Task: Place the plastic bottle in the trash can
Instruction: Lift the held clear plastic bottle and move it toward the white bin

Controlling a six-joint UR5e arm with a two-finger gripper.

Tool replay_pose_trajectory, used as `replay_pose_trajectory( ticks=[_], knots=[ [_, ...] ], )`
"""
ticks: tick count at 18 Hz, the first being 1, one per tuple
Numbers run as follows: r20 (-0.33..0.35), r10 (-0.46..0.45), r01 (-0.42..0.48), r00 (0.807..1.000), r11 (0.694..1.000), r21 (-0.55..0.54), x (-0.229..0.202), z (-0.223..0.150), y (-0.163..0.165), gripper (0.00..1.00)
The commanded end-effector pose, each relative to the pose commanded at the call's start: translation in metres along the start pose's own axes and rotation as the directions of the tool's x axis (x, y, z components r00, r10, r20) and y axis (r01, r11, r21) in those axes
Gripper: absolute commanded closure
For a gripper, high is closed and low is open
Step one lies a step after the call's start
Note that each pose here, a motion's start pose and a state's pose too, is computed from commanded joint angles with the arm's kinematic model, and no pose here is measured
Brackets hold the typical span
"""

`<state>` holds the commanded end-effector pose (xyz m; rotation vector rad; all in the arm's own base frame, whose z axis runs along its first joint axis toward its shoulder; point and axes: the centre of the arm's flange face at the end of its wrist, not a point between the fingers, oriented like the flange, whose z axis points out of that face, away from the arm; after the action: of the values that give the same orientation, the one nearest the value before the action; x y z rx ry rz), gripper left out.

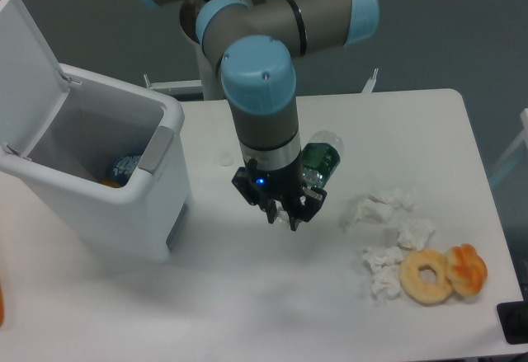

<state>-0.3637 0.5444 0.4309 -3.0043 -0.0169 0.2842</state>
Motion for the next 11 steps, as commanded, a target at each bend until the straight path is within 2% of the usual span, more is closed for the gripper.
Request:
replay_pose_trajectory(
  ticks=[2, 4, 6, 8, 11],
  knots=[
    [-0.007, -0.002, 0.002, 1.0, 1.0, 0.022, 0.001, -0.006, -0.002, 0.9],
    [0.005, -0.015, 0.015, 1.0, 0.997, 0.075, 0.004, -0.037, 0.001, 0.9],
    [-0.023, -0.031, 0.033, 0.999, 0.992, 0.119, 0.009, -0.044, -0.002, 0.93],
    [-0.06, -0.086, 0.096, 0.995, 0.976, 0.196, 0.017, -0.069, -0.006, 0.94],
    [-0.027, -0.096, 0.1, 0.995, 0.953, 0.285, 0.028, -0.108, -0.01, 0.93]
  ],
)
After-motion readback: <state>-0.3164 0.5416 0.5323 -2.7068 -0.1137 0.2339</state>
